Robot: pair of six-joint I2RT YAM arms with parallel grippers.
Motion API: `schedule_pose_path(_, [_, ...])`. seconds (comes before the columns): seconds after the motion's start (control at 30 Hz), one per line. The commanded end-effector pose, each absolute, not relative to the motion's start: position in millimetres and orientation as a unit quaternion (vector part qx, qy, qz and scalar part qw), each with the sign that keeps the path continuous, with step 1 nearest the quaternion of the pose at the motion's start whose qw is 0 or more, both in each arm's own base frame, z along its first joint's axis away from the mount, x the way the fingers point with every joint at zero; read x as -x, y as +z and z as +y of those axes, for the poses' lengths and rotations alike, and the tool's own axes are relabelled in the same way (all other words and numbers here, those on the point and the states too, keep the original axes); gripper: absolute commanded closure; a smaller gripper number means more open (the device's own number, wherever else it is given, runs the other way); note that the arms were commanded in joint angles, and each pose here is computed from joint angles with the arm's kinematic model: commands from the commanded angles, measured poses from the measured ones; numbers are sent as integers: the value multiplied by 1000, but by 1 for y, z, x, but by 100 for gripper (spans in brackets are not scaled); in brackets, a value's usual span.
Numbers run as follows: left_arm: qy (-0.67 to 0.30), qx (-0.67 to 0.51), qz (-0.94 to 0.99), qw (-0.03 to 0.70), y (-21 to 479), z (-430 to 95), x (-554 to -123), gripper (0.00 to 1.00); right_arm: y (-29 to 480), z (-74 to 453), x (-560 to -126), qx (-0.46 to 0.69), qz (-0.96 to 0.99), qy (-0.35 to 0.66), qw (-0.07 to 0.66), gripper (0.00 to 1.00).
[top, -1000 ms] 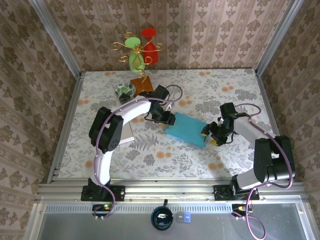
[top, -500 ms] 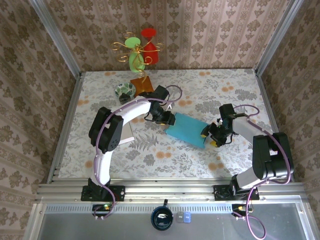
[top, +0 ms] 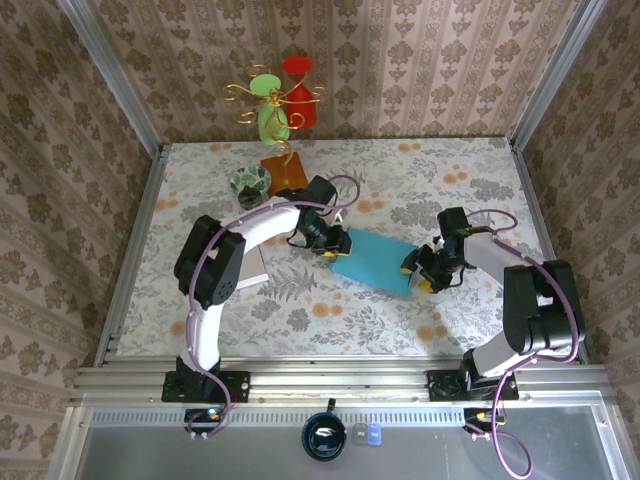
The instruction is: Fold the paper box
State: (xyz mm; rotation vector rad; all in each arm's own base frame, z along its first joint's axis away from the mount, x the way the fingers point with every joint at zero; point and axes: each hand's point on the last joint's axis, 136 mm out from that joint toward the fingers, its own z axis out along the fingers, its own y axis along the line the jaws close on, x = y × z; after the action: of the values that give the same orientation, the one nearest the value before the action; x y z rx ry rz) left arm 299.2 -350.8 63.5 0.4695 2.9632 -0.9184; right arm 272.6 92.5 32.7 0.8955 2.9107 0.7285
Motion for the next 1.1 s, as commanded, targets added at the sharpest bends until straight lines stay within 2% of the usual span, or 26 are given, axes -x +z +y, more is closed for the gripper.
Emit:
schedule_pose_path(0.0, [-332,-133,934,-18,82,-362,-286,67,26,95,-271,-296,926,235,-6,41])
schedule_pose_path(0.27, [-313,-132,940,-22,77,-351,-284,72,27,95,-281,-294,925,239,4,42])
schedule_pose_path(0.47, [-248,-149,957,-7,81,-328,-290,57,21,94,-278,-291,928,231,-4,42])
schedule_pose_path(0.7, [-241,-154,958,5,89,-324,-293,54,19,94,-279,-289,929,231,-6,46])
schedule_pose_path(1.07, [-265,-133,955,-5,71,-322,-300,54,23,94,-286,-282,930,235,0,52])
